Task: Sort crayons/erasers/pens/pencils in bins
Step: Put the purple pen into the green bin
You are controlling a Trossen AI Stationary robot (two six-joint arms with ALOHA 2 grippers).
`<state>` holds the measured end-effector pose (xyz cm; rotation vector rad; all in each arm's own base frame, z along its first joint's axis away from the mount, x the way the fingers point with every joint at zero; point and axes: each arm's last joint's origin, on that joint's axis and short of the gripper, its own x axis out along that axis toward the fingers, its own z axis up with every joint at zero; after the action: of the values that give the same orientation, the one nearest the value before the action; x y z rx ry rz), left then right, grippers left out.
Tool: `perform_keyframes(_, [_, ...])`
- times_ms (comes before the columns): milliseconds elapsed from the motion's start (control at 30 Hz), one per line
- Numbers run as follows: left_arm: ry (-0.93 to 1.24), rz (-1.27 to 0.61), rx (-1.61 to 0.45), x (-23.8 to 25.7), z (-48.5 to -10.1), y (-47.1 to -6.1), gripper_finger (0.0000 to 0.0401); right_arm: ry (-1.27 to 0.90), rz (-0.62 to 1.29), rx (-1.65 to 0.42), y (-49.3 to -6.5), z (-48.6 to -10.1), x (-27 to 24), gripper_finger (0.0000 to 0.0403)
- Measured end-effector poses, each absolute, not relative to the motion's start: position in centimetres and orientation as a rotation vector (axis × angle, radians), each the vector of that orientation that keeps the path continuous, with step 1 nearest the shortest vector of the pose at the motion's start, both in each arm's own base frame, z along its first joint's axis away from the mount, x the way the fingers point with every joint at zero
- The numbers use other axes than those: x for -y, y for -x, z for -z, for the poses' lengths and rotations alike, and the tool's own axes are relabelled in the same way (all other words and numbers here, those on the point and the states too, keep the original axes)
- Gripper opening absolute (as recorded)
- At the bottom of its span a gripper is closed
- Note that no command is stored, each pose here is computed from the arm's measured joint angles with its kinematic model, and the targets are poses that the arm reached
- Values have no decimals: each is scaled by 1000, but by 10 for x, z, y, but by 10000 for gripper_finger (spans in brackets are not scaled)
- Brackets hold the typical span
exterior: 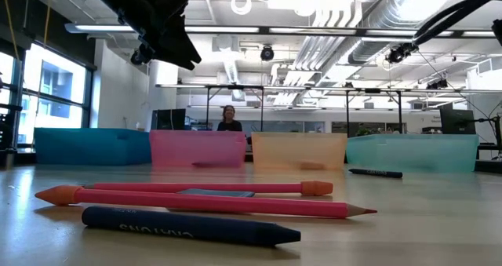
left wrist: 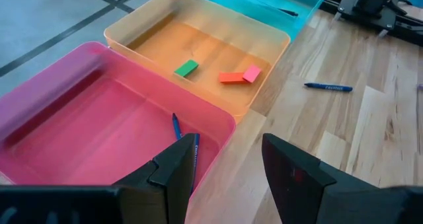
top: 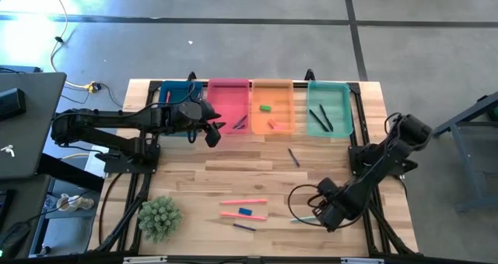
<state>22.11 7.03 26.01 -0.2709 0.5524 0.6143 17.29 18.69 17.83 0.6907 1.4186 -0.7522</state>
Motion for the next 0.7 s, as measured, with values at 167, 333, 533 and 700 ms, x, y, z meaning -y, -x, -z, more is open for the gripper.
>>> perform_keyframes(167, [271, -612, -553, -70, -260, -221, 162, -698, 786, -1420, -176, -169, -190, 186])
perform_keyframes(333, [281, -584, -556, -69, -260, -222, 162, -691, 843, -1448, -177, -158, -193, 186])
perform_keyframes(533, [288, -564, -559, -69, -260, -222, 162, -689, 916, -1452, -179, -146, -194, 184])
perform_keyframes(700, [290, -565, -558, -69, -260, -222, 162, -678, 916, -1498, -181, -138, -197, 175])
